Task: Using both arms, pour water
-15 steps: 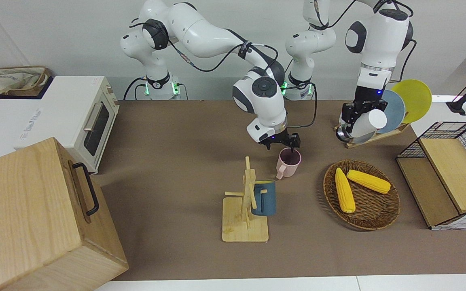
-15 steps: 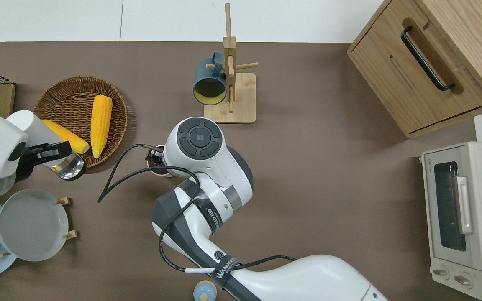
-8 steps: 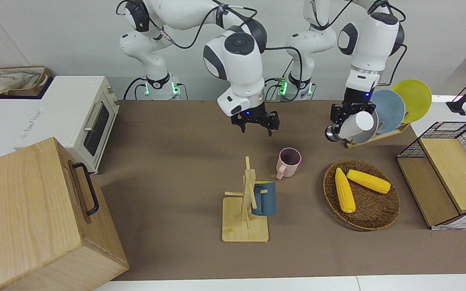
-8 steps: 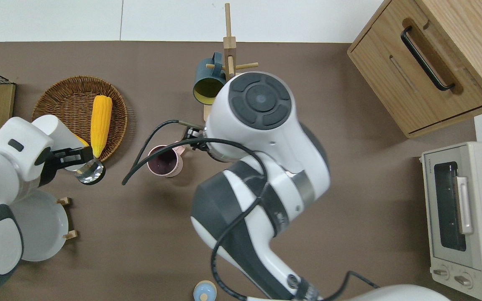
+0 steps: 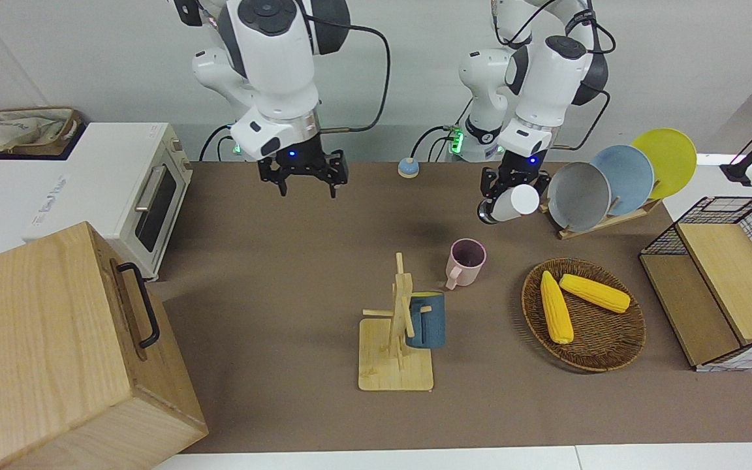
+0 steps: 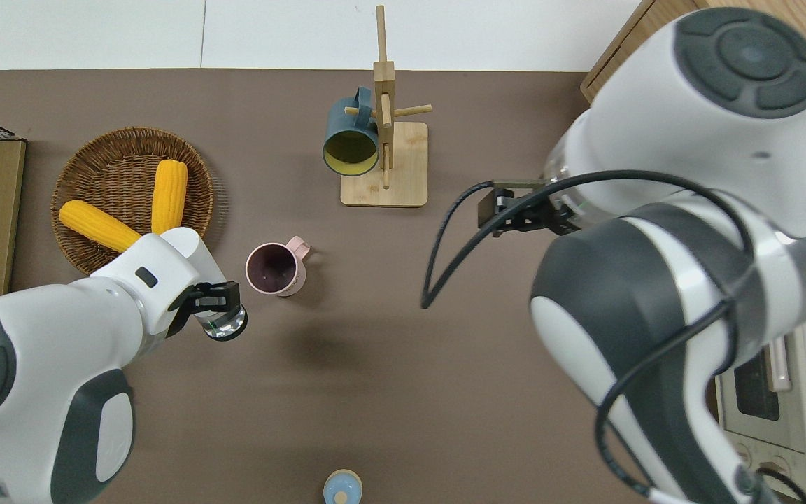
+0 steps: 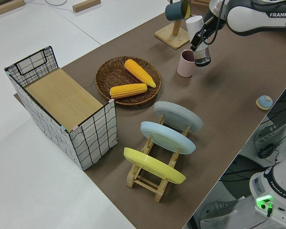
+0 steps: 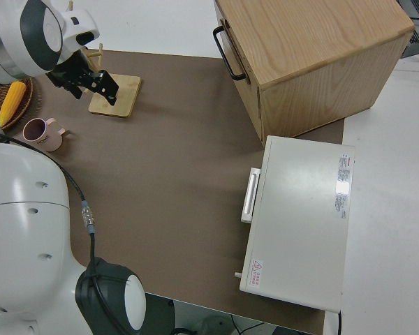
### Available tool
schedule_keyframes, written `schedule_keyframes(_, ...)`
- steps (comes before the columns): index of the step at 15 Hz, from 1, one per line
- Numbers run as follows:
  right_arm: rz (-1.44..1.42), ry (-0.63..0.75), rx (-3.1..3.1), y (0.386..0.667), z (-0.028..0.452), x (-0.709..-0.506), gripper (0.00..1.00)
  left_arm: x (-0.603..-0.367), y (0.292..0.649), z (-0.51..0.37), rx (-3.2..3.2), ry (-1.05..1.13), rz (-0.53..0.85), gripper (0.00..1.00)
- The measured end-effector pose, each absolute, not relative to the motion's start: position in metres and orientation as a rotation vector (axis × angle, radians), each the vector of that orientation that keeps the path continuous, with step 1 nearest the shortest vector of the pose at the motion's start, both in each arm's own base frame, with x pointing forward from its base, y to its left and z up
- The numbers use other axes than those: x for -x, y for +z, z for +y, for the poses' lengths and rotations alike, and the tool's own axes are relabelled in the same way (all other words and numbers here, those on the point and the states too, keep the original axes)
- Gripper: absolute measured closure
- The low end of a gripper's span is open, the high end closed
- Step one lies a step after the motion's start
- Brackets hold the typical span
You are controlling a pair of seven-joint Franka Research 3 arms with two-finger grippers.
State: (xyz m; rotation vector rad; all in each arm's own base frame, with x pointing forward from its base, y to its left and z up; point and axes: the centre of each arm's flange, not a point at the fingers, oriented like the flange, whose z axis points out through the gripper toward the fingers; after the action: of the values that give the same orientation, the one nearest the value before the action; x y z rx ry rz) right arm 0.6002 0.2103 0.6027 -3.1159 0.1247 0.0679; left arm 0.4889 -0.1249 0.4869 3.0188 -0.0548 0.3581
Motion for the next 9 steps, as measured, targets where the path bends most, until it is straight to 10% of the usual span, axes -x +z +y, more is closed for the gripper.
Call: schedule_keyframes(9,-0.039,0.1,3.122,0.632,0.06,-0.595,0.0,-0.443,0.469,-0.153,-2.994,0.292,-0.104,0.37)
